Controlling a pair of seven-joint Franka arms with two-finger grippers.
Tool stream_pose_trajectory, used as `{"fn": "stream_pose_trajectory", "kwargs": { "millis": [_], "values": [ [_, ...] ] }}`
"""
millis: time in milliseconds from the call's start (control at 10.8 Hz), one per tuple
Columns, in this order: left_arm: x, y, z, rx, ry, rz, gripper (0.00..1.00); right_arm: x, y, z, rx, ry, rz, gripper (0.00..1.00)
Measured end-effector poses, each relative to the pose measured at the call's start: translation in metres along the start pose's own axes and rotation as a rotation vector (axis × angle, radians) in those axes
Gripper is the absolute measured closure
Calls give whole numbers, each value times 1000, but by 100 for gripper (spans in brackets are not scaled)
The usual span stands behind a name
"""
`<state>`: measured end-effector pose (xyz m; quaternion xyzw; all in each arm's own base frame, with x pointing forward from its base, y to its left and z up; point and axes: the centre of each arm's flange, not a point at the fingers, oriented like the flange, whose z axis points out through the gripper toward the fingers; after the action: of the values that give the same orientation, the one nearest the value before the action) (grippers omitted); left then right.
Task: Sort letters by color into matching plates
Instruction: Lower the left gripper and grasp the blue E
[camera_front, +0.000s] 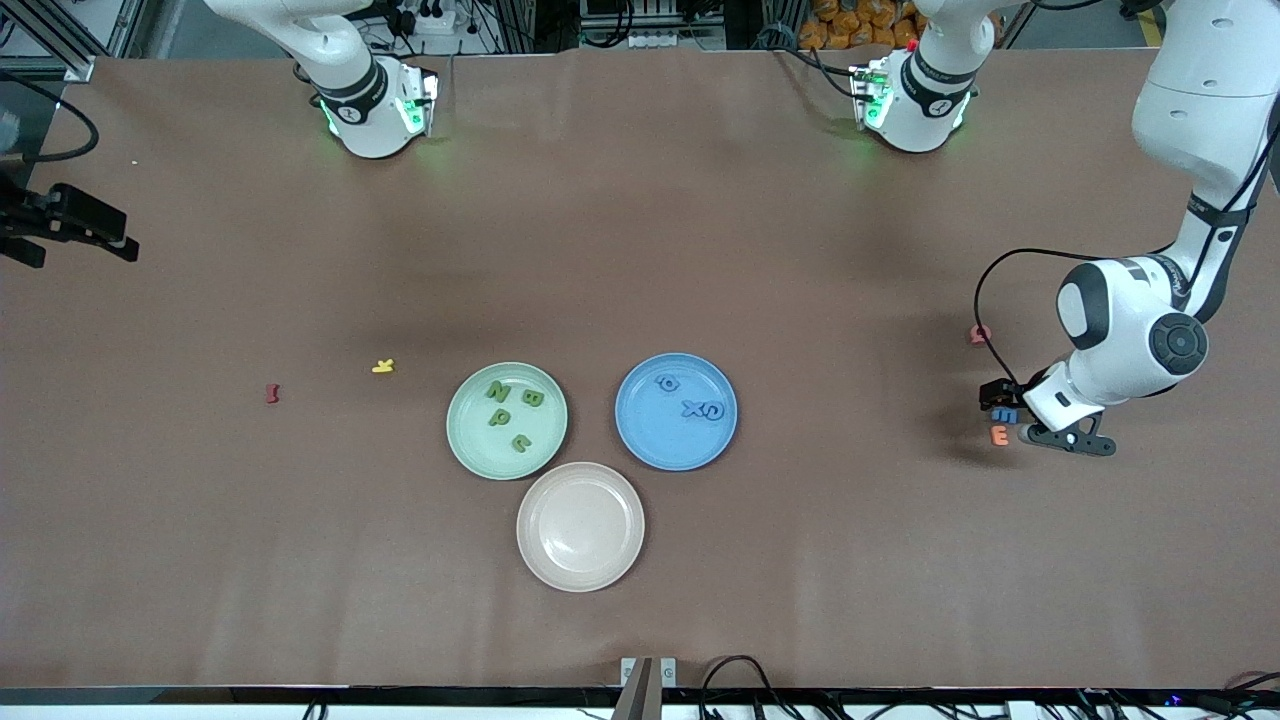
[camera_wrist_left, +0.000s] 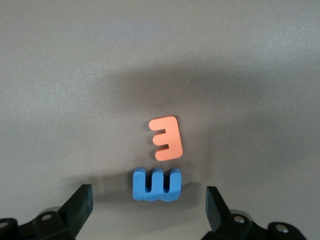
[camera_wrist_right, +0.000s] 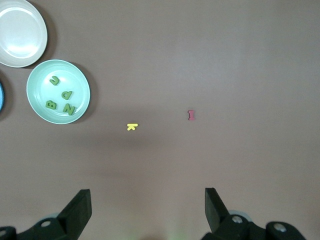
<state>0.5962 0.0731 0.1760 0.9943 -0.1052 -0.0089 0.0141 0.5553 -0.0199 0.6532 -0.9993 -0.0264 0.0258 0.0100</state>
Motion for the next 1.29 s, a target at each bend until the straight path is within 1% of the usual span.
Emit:
{"fn": "stream_pose_trajectory", "kwargs": {
  "millis": [185, 369, 646, 738, 1107, 1292],
  "values": [
    [-1, 0, 3, 1, 1, -1, 0, 5, -3, 8, 3, 18, 11, 0],
    [-3, 1, 7, 6, 8, 1, 0, 14, -10, 22, 2, 36, 52, 0],
    [-3, 7, 10, 19, 7, 7, 0, 16, -17, 24, 2, 38, 62, 0],
    [-3, 7, 9, 21, 9, 8, 5, 16, -16, 24, 2, 38, 63, 0],
    [-1, 1, -2, 34, 27, 5, 60, 15, -16, 24, 2, 40, 64, 0],
    [-1, 1, -2, 34, 27, 5, 60, 15, -16, 23, 2, 41, 65, 0]
  ]
}}
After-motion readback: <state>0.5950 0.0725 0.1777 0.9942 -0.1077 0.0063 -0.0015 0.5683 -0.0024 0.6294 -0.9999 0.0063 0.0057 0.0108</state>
